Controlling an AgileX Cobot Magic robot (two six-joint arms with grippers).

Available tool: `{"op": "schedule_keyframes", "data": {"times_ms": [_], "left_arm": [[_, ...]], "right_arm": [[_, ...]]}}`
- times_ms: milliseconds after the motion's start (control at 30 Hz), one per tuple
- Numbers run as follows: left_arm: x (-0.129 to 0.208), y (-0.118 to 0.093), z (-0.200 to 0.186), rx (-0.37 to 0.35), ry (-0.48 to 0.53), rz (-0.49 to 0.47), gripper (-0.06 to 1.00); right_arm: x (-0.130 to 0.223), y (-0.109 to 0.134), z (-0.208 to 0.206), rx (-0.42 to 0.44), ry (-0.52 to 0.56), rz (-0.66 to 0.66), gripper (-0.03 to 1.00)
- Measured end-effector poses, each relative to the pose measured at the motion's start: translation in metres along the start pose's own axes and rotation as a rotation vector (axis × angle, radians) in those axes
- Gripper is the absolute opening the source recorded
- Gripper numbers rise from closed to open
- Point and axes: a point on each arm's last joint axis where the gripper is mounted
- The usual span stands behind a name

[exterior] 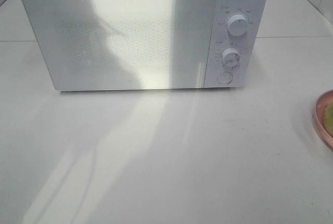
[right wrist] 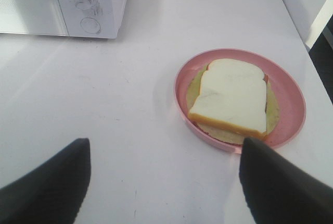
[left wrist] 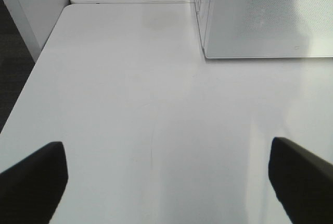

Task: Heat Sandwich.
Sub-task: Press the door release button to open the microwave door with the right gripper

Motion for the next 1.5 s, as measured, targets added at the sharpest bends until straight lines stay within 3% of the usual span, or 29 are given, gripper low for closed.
{"op": "schedule_keyframes", "data": {"times_ms": [767,1500], "left_arm": [[0.000,0.000,0.000,0.000,0.000,0.000,0.99],[0.000,0.000,0.000,0.000,0.000,0.000,0.99]], "right_arm": [[-0.002,0.000,0.000,-0.001,0.003,0.000,0.76],[-0.064,-0.010,0.052,-0.025,0.027,-0.003,0.76]]}}
Point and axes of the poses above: a point on each arm's last joint axis where the gripper is mounted, z pointing out along that axis toward the gripper, y along the wrist's bending axis when the last joint is at zero, x = y × z, and after that the axes turned 15 degrees about -z, right-handed
